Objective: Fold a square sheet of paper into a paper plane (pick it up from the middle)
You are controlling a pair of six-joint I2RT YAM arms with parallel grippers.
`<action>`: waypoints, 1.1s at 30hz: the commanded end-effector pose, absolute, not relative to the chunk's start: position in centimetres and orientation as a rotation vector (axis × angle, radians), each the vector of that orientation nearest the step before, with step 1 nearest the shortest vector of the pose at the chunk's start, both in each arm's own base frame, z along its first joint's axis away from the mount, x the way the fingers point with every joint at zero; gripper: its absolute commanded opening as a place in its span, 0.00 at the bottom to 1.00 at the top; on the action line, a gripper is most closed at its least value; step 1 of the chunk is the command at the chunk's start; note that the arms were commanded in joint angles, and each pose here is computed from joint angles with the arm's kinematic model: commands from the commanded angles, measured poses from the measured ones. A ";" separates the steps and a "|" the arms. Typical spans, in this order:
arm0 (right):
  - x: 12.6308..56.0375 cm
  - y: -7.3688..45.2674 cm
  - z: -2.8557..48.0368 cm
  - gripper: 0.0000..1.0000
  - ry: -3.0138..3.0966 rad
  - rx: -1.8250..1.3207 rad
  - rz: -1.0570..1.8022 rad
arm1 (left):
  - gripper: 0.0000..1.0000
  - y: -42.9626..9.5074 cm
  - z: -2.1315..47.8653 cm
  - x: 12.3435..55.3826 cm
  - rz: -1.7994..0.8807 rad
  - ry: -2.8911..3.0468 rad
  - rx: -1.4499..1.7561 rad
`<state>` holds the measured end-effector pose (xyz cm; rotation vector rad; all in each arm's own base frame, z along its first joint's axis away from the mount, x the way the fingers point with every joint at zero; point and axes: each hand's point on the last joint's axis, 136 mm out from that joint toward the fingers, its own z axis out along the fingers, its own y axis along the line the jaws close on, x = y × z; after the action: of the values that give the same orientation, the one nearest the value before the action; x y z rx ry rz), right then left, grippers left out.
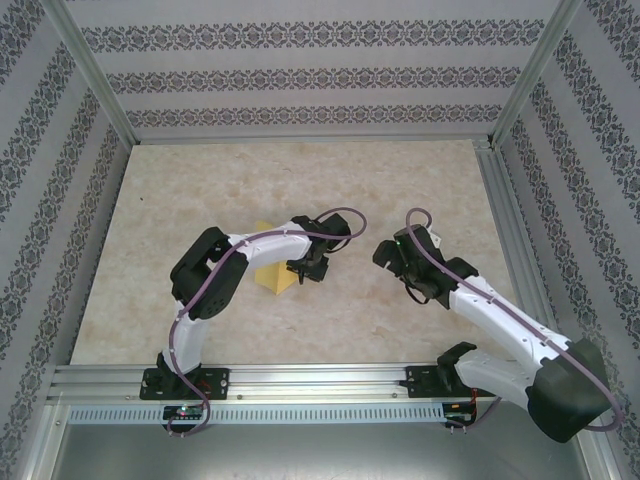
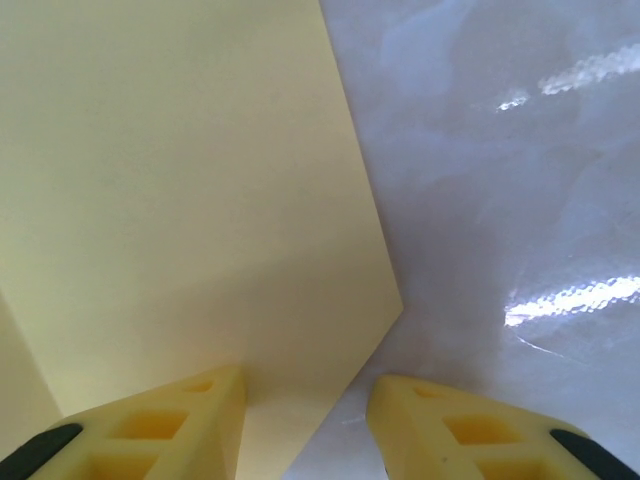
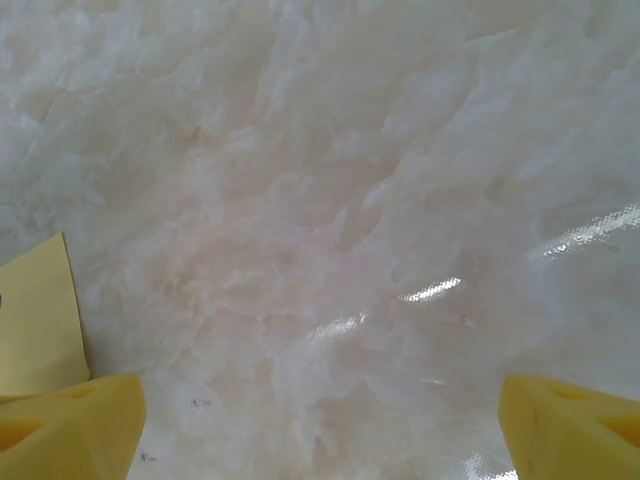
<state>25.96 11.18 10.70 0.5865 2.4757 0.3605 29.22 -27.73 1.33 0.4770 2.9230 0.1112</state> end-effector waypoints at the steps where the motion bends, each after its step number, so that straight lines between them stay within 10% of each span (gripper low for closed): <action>1: 27.8 11.9 12.9 0.91 2.413 0.597 0.419 | 0.43 -31.6 -0.9 27.4 -0.170 2.971 0.572; 20: 28.7 14.2 13.2 0.90 2.425 0.535 0.550 | 0.52 -33.7 14.9 28.3 -0.673 2.668 0.464; 33: 26.9 30.0 12.4 0.89 2.557 0.037 0.928 | 0.63 -22.4 15.9 30.8 -0.919 2.573 -0.048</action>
<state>26.94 25.17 10.05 0.1904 2.6162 0.7346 30.35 -22.18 14.29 0.0057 2.6551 -0.7646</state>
